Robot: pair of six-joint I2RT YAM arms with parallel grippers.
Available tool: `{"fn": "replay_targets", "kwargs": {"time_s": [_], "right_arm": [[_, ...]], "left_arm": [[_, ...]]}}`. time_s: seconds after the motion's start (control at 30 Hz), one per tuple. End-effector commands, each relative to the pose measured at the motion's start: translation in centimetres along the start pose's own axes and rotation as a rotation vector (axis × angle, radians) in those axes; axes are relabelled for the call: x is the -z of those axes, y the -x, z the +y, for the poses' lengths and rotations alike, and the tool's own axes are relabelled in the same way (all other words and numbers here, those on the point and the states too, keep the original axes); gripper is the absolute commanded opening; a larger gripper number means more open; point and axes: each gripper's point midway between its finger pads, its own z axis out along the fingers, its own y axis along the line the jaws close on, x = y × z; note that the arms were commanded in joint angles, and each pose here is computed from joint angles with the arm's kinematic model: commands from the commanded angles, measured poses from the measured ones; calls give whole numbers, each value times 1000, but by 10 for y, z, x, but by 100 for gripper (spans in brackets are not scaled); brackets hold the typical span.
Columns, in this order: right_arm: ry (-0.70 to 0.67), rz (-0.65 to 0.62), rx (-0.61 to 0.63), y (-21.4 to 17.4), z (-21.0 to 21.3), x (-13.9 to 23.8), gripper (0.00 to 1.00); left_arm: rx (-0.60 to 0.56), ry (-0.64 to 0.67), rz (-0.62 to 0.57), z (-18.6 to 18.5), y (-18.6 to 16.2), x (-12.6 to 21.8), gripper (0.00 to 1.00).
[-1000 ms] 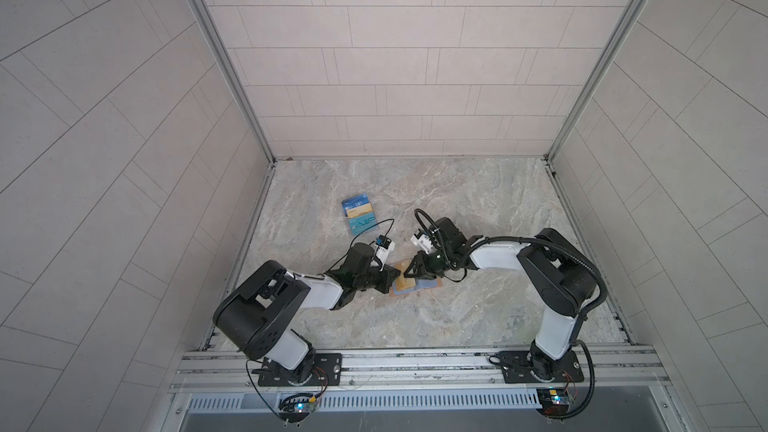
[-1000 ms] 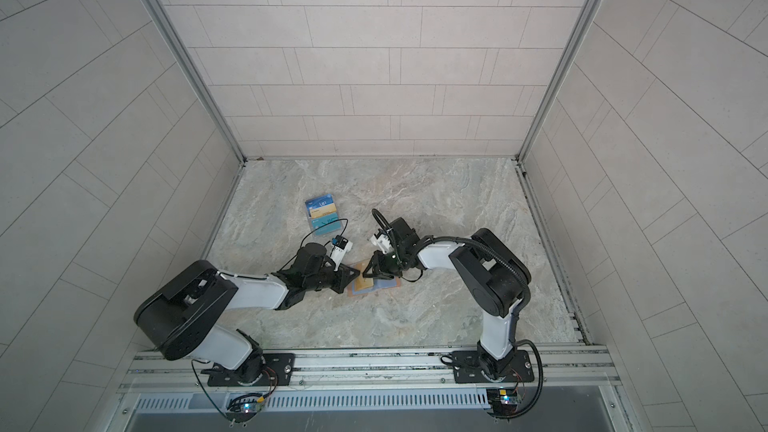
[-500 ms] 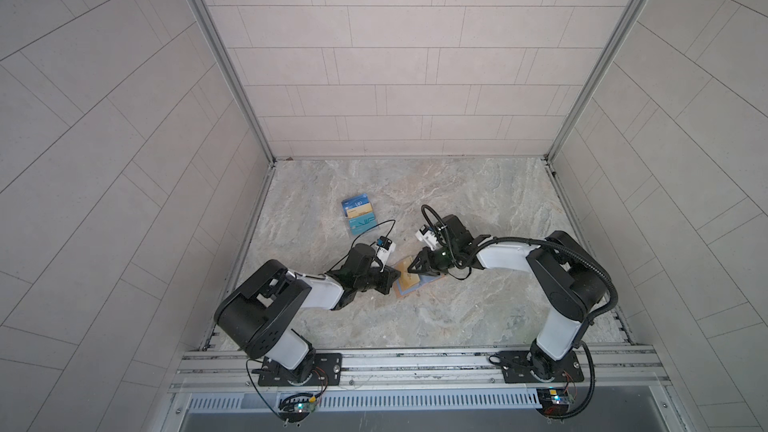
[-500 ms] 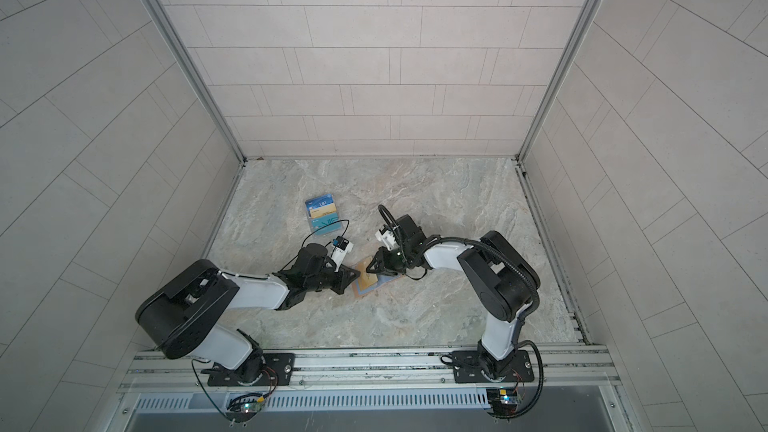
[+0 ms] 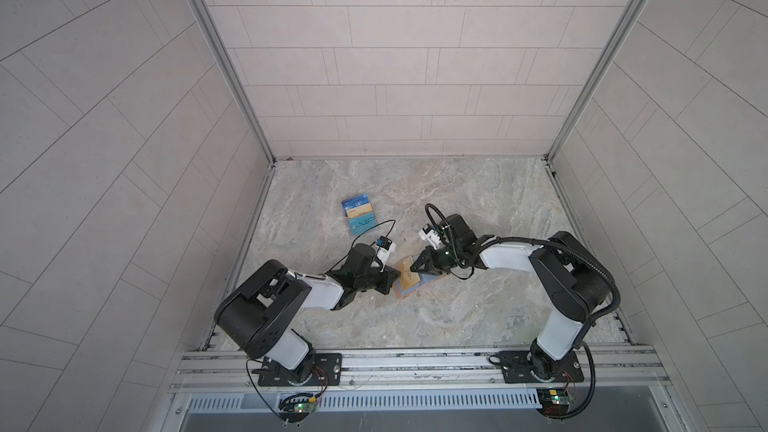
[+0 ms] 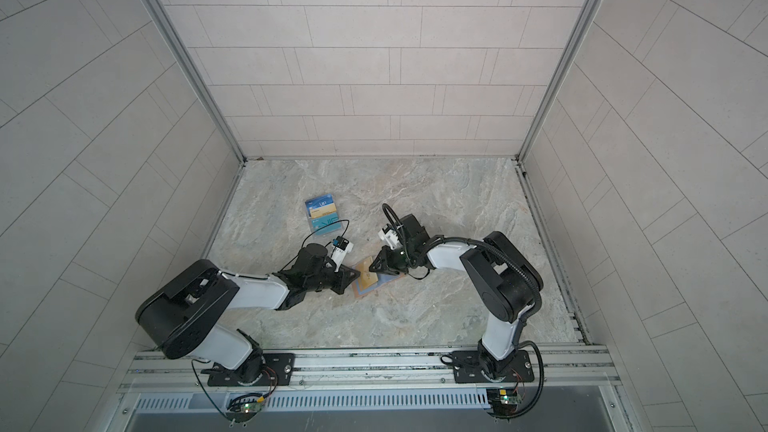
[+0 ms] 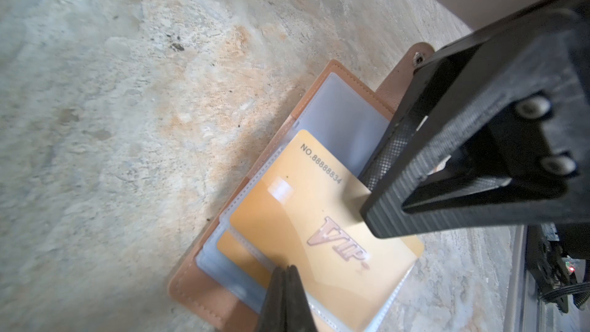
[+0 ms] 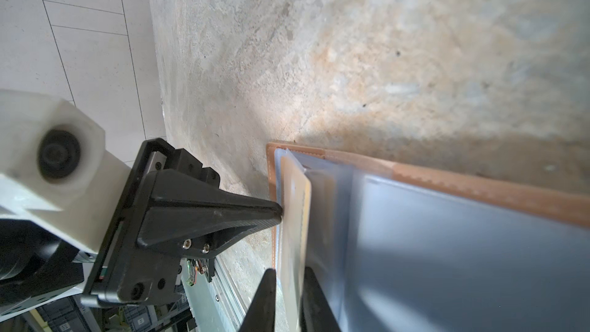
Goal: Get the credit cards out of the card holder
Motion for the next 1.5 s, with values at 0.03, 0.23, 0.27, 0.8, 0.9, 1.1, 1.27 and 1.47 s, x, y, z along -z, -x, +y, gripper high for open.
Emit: {"fn": "replay_targets", "kwargs": {"time_s": [0.03,0.23,0.27,0.8,0.9,1.1,1.27,1.47], "right_arm": [[42,-29,28,4,15,10,14],[46,-32,22,5,14,12,11],[47,-34,21,5,13,13,11],[53,-50,13,6,13,22,8],[57,-50,15,6,14,22,8],[-70,-36,29,2,-7,23,29],[-107,-6,37,-2,-17,21,41],[-73,41,29,-8,-15,11,40]], "left_arm": [[48,75,180,18,-54,0,0],[49,76,181,19,-55,1,0],[49,75,180,18,-54,1,0],[50,76,184,19,-55,0,0],[50,76,182,19,-55,1,0],[51,77,182,19,-55,0,0],[51,74,187,19,-56,0,0],[54,76,187,19,-55,-1,0]]}}
